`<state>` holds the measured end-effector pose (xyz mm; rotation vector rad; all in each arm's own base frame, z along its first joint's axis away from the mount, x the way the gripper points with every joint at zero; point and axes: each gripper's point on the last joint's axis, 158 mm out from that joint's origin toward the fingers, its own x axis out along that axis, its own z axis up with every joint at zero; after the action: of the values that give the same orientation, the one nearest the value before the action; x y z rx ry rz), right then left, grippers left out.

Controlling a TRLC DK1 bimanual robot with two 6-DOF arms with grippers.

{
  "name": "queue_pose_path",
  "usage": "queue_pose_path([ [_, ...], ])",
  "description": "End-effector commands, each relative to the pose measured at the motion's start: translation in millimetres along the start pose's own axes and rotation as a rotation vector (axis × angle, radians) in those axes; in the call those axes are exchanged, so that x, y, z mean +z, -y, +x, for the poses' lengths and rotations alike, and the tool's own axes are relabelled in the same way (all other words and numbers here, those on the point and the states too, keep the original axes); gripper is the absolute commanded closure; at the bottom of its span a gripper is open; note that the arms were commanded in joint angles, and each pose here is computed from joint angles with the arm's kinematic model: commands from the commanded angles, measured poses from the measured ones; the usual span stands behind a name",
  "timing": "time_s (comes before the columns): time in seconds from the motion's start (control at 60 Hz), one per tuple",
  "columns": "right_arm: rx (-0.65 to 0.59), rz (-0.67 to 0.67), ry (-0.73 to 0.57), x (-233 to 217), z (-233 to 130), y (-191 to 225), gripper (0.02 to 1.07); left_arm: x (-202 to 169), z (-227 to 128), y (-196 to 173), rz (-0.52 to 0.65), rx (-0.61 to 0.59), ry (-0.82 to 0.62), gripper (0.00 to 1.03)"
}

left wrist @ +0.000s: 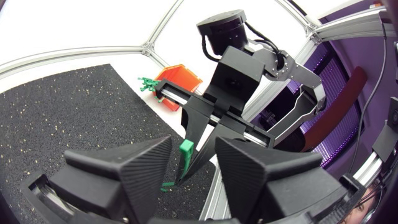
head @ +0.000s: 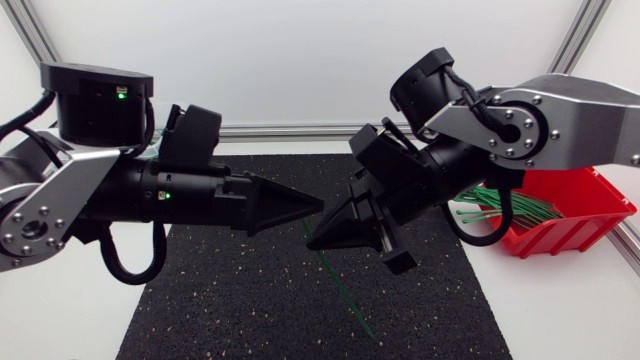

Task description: Take a green cable tie from the red box, thread the tail through the head to close it, then place it in the transparent bin on the left.

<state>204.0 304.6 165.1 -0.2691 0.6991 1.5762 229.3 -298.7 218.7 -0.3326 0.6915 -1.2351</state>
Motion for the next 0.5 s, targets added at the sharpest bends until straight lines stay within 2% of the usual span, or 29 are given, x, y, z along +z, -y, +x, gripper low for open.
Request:
queue_pose_path([
  [0.0,-0.023,0.043,0.003,0,-4,6,1.01,-5,-6,-1,0.038,0.000,0.002,0.04],
  [0.267,-0.049,0.165,0.031,6,-15,12,1.01,5,-24,-10,0.129,0.042,0.067,0.04],
  [0.483,0.011,0.228,0.098,26,-18,2,1.01,15,-27,-22,0.144,0.060,0.107,0.04],
])
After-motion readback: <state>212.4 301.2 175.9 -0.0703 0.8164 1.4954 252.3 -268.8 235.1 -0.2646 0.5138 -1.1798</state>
